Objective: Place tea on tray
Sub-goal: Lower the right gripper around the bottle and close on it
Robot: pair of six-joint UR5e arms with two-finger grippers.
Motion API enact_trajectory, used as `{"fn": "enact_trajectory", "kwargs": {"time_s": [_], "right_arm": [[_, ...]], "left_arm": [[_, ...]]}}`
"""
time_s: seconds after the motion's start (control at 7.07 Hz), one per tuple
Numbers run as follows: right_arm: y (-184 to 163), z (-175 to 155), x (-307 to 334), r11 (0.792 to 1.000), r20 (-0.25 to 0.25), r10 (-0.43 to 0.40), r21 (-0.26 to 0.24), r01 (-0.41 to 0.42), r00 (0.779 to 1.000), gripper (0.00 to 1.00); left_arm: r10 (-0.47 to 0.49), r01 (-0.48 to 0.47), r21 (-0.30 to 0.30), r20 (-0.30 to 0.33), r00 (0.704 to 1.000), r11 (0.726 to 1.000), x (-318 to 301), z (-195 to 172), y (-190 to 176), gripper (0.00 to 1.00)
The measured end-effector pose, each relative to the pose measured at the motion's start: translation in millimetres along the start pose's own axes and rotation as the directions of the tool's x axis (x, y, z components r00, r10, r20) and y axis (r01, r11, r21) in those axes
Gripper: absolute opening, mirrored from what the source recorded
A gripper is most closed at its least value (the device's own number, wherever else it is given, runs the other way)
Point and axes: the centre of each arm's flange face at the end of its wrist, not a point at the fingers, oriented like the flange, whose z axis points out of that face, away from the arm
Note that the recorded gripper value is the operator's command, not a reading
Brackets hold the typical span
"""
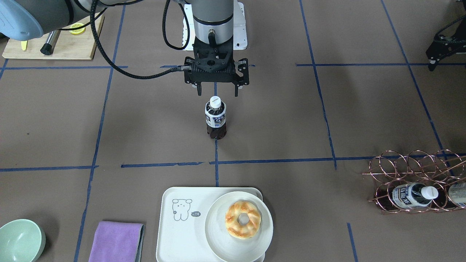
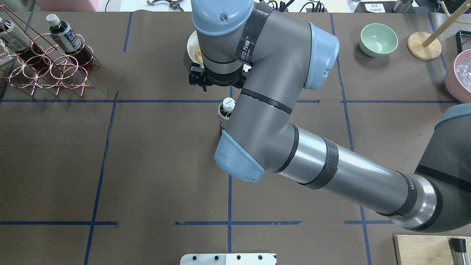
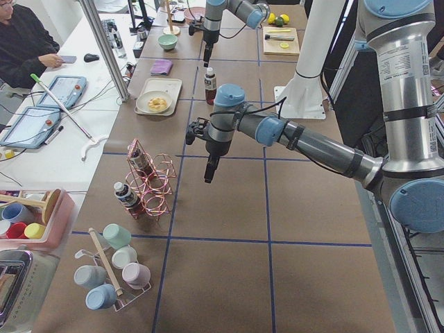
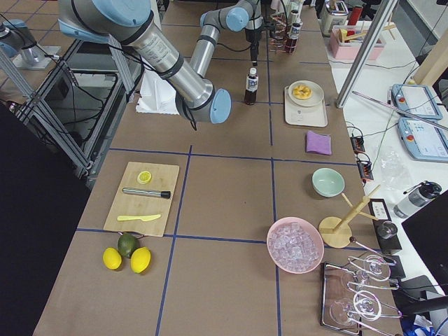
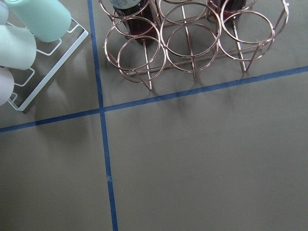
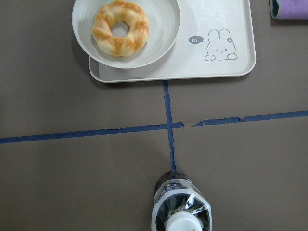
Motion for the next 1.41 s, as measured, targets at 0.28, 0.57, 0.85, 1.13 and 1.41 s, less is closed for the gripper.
{"fn": "enact_trajectory", "kwargs": {"time_s": [0.28, 0.57, 0.85, 1.13, 1.41], "right_arm": [[7, 17, 2, 1.0, -0.02, -0.006, -0.013, 0.006, 1.0, 0.94], [13, 28, 5, 1.0, -0.034, -0.01, -0.025, 0.01, 0.999, 0.83], [14, 33, 7, 1.0, -0.042, -0.013, -0.029, 0.012, 0.999, 0.74], [13, 39, 7, 0.999, -0.053, -0.018, -0.033, 0.016, 0.998, 0.68], [13, 42, 7, 0.999, -0.056, -0.021, -0.036, 0.019, 0.998, 0.59]], "left_arm": [[-0.002, 0.002, -0.004, 0.001, 1.0, 1.0, -1, 2, 0, 1.0], [-0.002, 0.002, -0.005, 0.002, 1.0, 1.0, -1, 3, 0, 1.0], [-0.003, 0.003, -0.008, 0.003, 1.0, 1.0, -2, 4, 0, 1.0], [-0.004, 0.004, -0.01, 0.004, 1.0, 1.0, -3, 5, 0, 1.0], [-0.005, 0.005, -0.01, 0.005, 1.0, 1.0, -3, 5, 0, 1.0]]}}
